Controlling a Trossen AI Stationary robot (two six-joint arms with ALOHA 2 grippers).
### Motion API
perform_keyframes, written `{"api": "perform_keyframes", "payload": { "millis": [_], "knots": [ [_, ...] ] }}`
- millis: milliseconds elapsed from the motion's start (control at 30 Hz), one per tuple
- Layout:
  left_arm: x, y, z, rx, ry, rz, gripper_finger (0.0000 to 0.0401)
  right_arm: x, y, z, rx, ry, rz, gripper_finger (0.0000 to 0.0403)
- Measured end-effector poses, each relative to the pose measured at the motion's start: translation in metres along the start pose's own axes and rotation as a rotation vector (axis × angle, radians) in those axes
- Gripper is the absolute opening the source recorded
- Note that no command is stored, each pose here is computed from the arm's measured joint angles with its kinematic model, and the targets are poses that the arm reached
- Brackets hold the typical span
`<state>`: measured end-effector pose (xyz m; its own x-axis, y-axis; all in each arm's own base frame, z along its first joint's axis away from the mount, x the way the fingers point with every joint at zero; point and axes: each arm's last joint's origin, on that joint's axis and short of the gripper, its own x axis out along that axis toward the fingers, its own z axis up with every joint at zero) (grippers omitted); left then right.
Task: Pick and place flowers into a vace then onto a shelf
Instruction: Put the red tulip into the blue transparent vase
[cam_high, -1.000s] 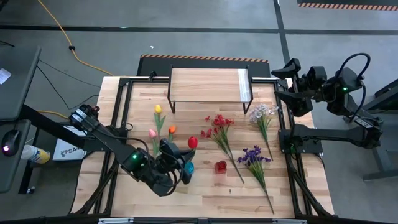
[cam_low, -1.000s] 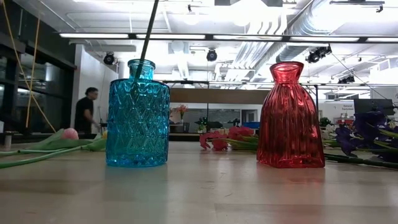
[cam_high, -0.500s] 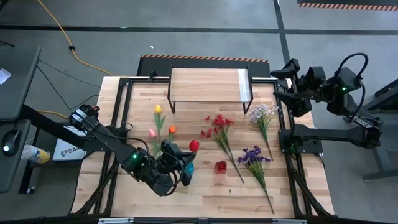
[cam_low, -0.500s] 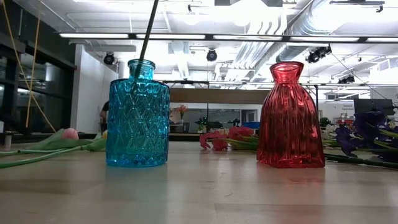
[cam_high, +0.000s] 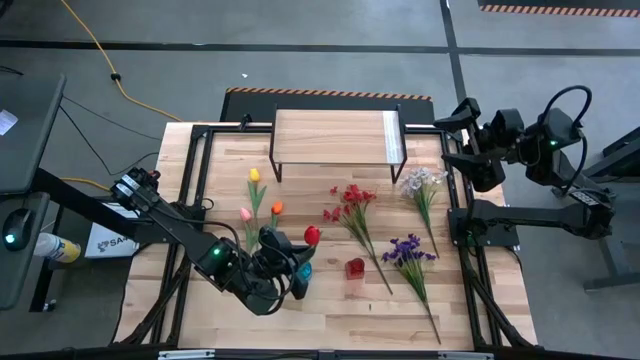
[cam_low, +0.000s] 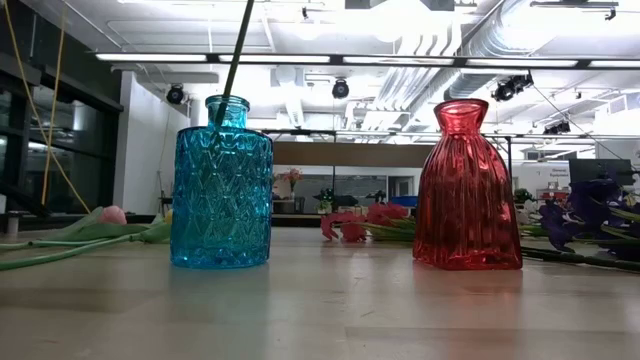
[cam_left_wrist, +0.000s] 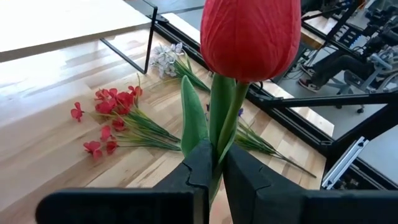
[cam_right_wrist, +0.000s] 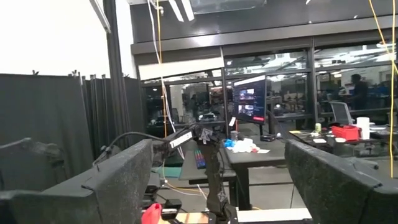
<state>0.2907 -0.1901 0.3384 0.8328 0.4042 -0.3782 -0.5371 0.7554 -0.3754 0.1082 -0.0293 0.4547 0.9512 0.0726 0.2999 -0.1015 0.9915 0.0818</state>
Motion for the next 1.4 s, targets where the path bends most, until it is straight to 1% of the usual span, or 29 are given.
{"api": "perform_keyframes", "payload": {
  "millis": [233, 433, 633, 1400],
  "knots": [
    [0.0, -0.0001, -0.0001, 0.001, 0.003, -0.002, 0.0069, 0.0, 0.0, 0.0, -0.001, 0.0, 0.0, 0.0353],
    [-0.0001, -0.0006, -0.0011, 0.003, 0.04, -0.022, 0.0069, 0.0, 0.0, 0.0, -0.001, 0.0, -0.001, 0.0353],
    [-0.0001, 0.0003, -0.0017, 0.015, 0.045, -0.016, 0.0069, 0.0, -0.0001, 0.0, -0.002, -0.001, -0.003, 0.0353],
    [-0.0003, 0.0085, -0.0045, 0.099, 0.046, 0.051, 0.007, 0.0, -0.0001, 0.0, -0.003, -0.001, -0.003, 0.0353]
  ]
}}
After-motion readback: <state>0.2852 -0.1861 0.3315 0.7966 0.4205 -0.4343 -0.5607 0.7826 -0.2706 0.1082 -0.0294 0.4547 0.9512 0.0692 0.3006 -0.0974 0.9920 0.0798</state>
